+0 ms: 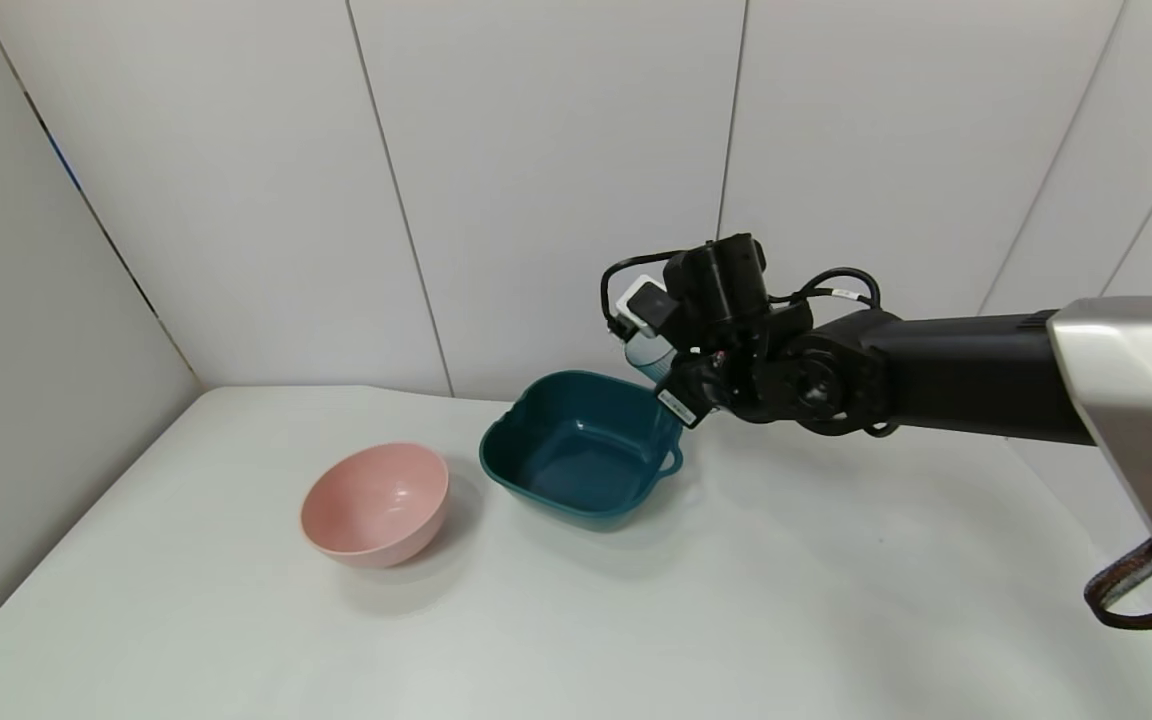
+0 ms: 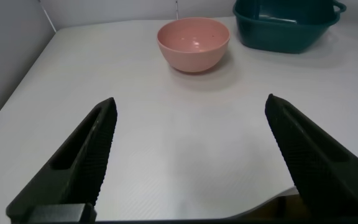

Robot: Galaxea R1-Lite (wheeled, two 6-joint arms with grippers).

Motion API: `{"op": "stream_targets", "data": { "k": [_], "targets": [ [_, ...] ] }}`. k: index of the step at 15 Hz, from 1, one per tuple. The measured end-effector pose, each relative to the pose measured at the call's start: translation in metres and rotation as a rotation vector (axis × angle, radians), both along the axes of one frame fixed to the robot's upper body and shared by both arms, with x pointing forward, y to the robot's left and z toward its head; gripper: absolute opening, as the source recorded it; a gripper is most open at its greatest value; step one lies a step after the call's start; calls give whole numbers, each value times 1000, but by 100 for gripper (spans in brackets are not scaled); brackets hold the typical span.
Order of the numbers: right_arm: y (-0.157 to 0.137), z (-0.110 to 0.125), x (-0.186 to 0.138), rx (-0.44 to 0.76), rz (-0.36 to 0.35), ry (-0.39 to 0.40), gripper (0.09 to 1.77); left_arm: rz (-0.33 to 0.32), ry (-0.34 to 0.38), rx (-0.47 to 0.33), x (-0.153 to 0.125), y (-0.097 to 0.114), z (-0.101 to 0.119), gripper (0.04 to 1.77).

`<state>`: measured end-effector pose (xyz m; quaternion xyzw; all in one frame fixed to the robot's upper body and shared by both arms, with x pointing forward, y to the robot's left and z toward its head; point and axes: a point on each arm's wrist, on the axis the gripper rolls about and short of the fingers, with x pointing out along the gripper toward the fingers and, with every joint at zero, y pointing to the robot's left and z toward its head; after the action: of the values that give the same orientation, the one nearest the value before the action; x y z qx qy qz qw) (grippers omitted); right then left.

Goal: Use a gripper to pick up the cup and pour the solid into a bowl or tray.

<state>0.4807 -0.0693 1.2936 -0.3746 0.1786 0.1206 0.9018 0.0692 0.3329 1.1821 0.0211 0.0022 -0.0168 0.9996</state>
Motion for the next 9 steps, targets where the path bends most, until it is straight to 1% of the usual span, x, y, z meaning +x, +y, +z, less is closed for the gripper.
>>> {"op": "stream_targets", "data": {
  "k": [4, 8, 9],
  "targets": [
    [13, -6, -3, -154, -50, -34, 132, 0, 0, 0, 0, 0, 0, 172],
    [28, -16, -9, -259, -50, -23, 132, 0, 0, 0, 0, 0, 0, 172],
    [30, -17, -10, -291, -62, -19, 132, 0, 0, 0, 0, 0, 0, 172]
  ]
}}
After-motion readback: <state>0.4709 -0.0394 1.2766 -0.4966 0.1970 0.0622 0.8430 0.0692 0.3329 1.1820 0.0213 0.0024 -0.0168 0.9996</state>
